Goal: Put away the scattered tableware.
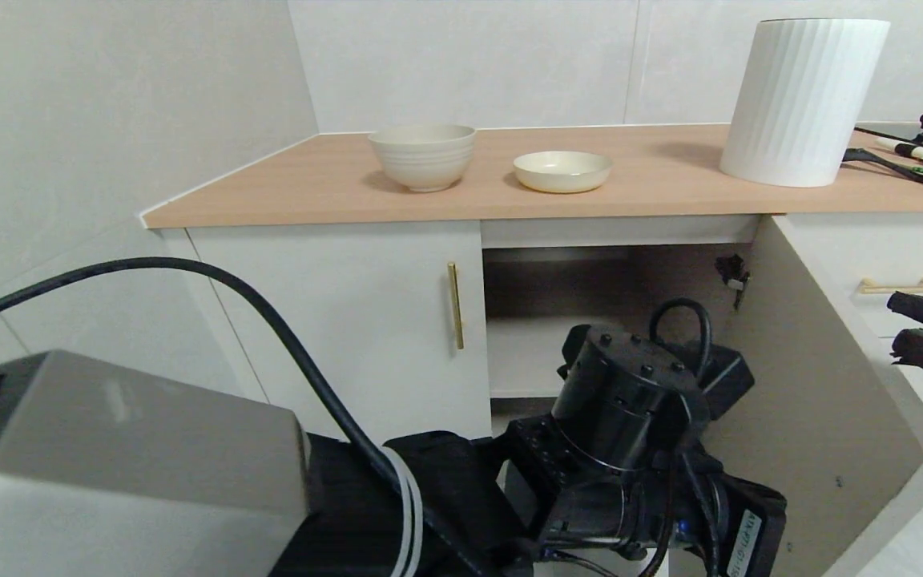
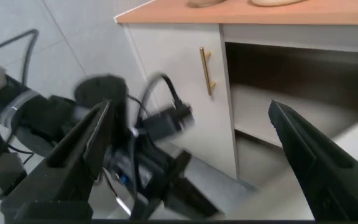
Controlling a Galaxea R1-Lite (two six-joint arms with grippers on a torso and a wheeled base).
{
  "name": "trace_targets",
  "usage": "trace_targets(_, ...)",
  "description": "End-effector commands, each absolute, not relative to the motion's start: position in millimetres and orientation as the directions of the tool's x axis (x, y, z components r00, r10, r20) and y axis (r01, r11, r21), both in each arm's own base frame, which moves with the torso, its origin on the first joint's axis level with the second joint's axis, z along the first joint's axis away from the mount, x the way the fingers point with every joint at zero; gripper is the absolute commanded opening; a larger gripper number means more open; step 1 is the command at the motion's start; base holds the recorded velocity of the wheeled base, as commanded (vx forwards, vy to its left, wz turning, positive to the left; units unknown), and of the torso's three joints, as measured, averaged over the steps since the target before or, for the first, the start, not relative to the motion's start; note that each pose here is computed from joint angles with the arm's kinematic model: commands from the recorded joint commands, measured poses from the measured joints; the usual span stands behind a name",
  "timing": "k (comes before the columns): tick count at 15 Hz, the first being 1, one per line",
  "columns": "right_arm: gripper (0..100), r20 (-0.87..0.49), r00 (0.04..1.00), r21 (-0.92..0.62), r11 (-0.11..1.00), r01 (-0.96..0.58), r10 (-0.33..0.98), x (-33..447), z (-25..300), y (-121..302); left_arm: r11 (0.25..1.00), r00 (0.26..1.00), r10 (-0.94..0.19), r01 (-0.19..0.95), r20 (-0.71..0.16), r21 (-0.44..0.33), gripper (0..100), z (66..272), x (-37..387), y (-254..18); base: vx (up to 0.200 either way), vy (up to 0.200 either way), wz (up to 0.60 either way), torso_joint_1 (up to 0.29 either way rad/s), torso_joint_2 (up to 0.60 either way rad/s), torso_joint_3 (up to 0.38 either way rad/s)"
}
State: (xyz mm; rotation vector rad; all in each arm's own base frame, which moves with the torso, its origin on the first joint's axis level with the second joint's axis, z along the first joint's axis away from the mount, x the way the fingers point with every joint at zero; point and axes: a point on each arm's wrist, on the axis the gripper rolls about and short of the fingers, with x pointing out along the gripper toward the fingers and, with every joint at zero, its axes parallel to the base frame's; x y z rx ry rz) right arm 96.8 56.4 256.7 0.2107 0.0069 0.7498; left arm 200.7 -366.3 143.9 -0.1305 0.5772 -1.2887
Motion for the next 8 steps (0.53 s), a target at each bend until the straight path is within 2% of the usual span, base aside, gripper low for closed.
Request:
trace_targets(1, 100, 0.046, 0.734, 0.199, 0.714, -0.672, 0.678, 103, 254, 60, 0.336, 0.223, -0.926, 0.855, -0.305, -0.395, 0, 160, 209, -350, 0.0, 0.0, 0.0, 0.0, 0.0, 0.0)
trace_targets(2, 100, 0.028, 0.734, 0.204, 0.715, -0.668, 0.678, 109, 253, 63, 0.404, 0.302, -0.907, 0.824, -0.294, -0.398, 0, 170, 221, -331, 0.0, 0.0, 0.0, 0.0, 0.0, 0.0)
trace_targets(4, 100, 0.006, 0.735, 0.21, 0.718, -0.664, 0.678, 118, 253, 67, 0.486, 0.392, -0.872, 0.77, -0.294, -0.413, 0, 179, 229, -299, 0.0, 0.0, 0.0, 0.0, 0.0, 0.0)
trace_targets(5, 100, -0.003, 0.735, 0.212, 0.718, -0.662, 0.678, 130, 258, 74, 0.557, 0.474, -0.83, 0.72, -0.294, -0.414, 0, 187, 236, -259, 0.0, 0.0, 0.0, 0.0, 0.0, 0.0)
trace_targets(6, 100, -0.004, 0.736, 0.213, 0.72, -0.661, 0.677, 140, 263, 78, 0.598, 0.523, -0.801, 0.687, -0.29, -0.413, 0, 192, 240, -232, 0.0, 0.0, 0.0, 0.0, 0.0, 0.0)
trace_targets(7, 100, -0.007, 0.736, 0.214, 0.72, -0.66, 0.677, 145, 265, 81, 0.618, 0.548, -0.785, 0.669, -0.287, -0.412, 0, 195, 240, -219, 0.0, 0.0, 0.0, 0.0, 0.0, 0.0)
trace_targets(8, 100, -0.028, 0.735, 0.219, 0.722, -0.656, 0.677, 159, 266, 88, 0.657, 0.602, -0.75, 0.632, -0.274, -0.41, 0, 201, 239, -190, 0.0, 0.0, 0.0, 0.0, 0.0, 0.0)
